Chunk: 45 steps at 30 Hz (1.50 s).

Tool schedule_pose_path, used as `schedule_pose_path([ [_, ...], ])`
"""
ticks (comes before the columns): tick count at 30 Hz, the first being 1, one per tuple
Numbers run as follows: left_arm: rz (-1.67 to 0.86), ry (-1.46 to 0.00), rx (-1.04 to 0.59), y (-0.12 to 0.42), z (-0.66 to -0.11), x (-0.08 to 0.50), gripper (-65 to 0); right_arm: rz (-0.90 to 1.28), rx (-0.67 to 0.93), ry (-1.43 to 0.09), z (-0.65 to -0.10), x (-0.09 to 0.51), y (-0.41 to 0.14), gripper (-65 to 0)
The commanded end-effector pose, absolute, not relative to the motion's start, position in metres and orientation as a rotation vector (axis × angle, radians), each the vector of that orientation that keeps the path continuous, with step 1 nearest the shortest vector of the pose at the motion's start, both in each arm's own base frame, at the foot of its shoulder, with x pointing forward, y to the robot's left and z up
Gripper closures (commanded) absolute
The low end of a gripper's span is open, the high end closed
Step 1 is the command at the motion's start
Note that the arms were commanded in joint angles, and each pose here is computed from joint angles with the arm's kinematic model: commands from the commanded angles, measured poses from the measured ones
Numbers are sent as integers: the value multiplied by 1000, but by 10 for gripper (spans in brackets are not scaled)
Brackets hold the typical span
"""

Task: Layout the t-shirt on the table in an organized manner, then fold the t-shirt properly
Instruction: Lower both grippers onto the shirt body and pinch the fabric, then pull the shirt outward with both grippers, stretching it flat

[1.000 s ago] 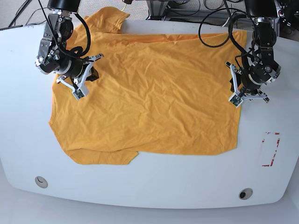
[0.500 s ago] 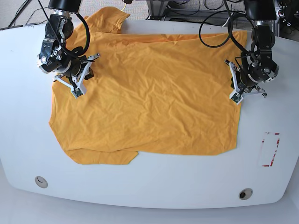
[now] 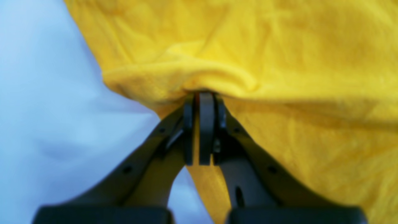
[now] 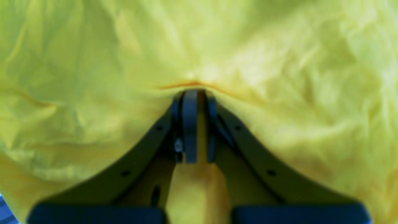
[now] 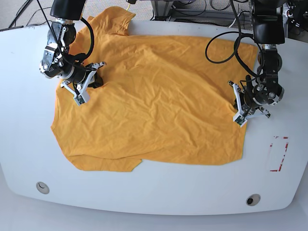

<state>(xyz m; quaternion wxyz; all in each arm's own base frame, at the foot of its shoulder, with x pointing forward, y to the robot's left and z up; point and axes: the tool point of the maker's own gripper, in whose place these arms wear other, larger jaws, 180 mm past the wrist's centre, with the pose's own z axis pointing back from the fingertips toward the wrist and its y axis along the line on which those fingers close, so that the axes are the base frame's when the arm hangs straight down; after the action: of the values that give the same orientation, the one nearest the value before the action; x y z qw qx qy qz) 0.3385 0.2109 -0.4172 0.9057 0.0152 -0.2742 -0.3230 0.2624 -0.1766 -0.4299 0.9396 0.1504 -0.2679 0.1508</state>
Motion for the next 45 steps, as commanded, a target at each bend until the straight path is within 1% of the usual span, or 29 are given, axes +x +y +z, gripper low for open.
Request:
schedule_pose_path([
  [1, -678, -543, 53, 216, -416, 343, -8, 312, 260, -466, -442, 256, -187, -41],
  [11, -663, -563, 59, 220, -406, 365, -10, 290, 274, -489, -437, 289, -192, -43],
  [18, -666, -565, 83, 230, -401, 367, -11, 291, 274, -504, -433, 294, -193, -48],
  [23, -693, -627, 136, 234, -373, 377, -11, 319, 246, -553, -416, 301, -193, -54],
  [26, -723, -672, 198, 237, -346, 383, -11, 348, 214, -593, -399, 304, -192, -122],
  [27, -729, -673, 218, 238, -340, 382, -11, 361, 198, -608, -391, 304, -192, -162],
  [28, -735, -673, 234, 240, -336, 381, -11, 371, 186, -620, -385, 306, -192, -184],
  [30, -748, -684, 277, 242, -322, 380, -11, 400, 153, -660, -367, 309, -191, -262],
  [32, -748, -715, 306, 243, -306, 382, -13, 419, 133, -689, -355, 309, -188, -317],
  [34, -740, -732, 326, 246, -297, 381, -13, 431, 126, -715, -345, 309, -181, -350],
  [36, -733, -737, 342, 249, -292, 378, -38, 446, 110, -744, -334, 309, -178, -369],
  [37, -728, -736, 353, 251, -290, 375, -71, 456, 96, -751, -329, 307, -178, -382],
  [39, -718, -739, 377, 255, -282, 372, -147, 467, 79, -753, -324, 303, -177, -393],
  [41, -710, -738, 399, 258, -276, 368, -247, 465, 61, -751, -321, 297, -181, -395],
  [42, -712, -738, 406, 258, -275, 366, -285, 452, 51, -746, -321, 294, -186, -392],
  [43, -711, -739, 414, 259, -273, 364, -337, 423, 38, -741, -322, 288, -195, -395],
  [45, -708, -744, 427, 260, -269, 359, -406, 366, 31, -736, -325, 278, -206, -395],
])
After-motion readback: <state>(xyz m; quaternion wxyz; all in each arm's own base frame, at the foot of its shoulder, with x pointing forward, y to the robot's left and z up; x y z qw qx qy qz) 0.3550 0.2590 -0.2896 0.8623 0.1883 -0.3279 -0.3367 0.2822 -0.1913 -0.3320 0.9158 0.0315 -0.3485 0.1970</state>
